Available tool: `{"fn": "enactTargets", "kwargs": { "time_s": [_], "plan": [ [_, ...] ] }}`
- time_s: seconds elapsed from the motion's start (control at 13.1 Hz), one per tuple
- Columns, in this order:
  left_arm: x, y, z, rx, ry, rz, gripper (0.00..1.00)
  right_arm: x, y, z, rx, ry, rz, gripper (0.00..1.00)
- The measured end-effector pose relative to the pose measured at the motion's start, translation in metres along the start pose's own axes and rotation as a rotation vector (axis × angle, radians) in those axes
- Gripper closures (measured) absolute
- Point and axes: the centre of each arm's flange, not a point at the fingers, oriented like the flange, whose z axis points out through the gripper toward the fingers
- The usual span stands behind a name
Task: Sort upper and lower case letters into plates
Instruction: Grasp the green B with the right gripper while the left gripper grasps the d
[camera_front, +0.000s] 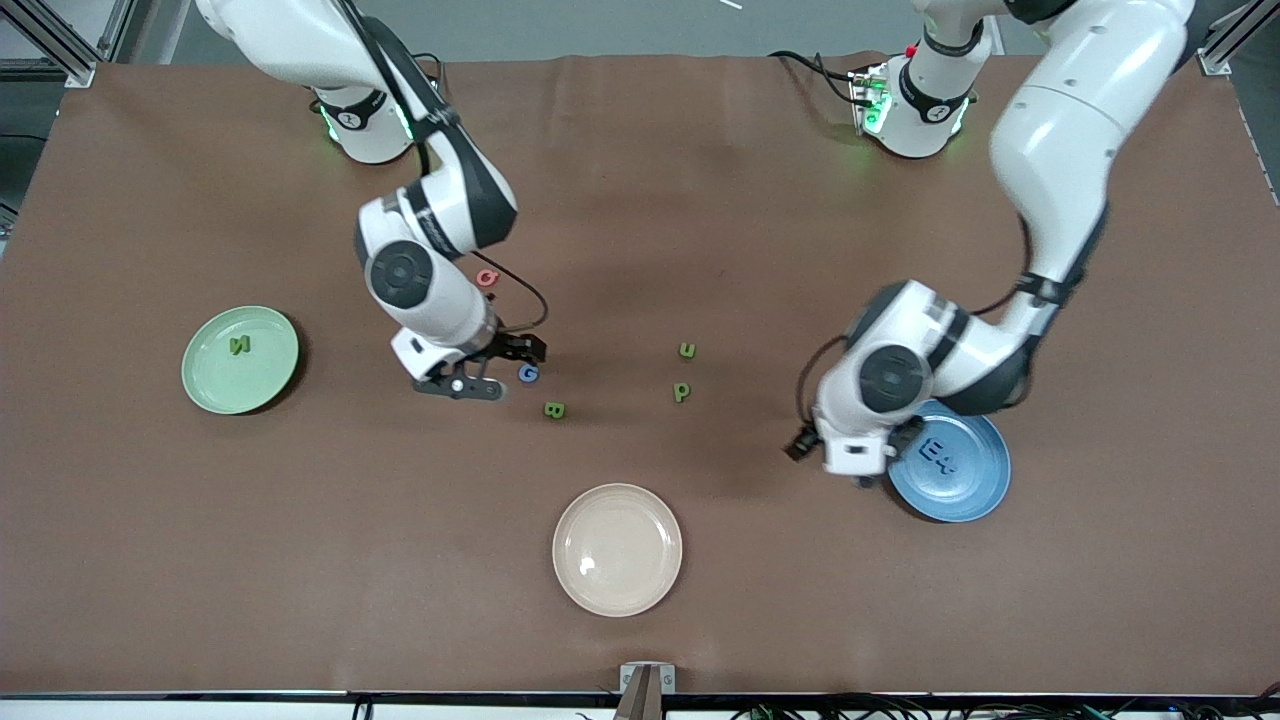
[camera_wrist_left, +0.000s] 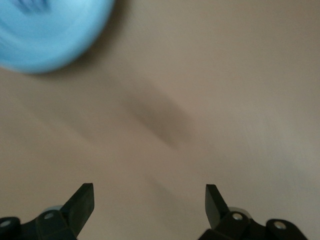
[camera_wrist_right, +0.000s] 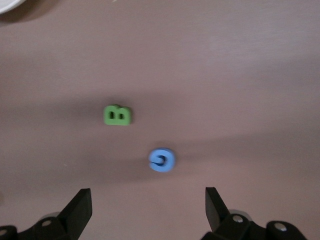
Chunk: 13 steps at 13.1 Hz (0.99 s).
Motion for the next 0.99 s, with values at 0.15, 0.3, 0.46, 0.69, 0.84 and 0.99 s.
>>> {"fn": "enactTargets", "kwargs": {
  "time_s": [0.15,0.3,0.46,0.69,0.84,0.99],
  "plan": [
    [-0.055,0.023,0.008,-0.024,0.005,0.078,0.02,0.005,-0.026,0.024,-0.008,-0.005,-0.004,0.0],
    [-0.081,0.037,0.019,-0.064,-0.004,0.122,0.04,0.014,-0.04,0.04,-0.004,0.005,-0.006,0.0],
    [-0.108,0.048,0.033,-0.089,-0.017,0.172,0.05,0.02,-0.05,0.055,0.01,0.033,-0.012,0.0],
    [-0.146,0.06,0.044,-0.117,-0.023,0.263,0.09,0.024,-0.05,0.075,0.015,0.052,-0.009,0.01],
    [-0.152,0.061,0.047,-0.115,-0.015,0.303,0.26,0.028,-0.049,0.077,0.013,0.055,-0.005,0.02],
    [-0.15,0.06,0.053,-0.107,-0.015,0.321,0.28,0.032,-0.05,0.079,0.012,0.059,0.002,0.03]
  ]
}}
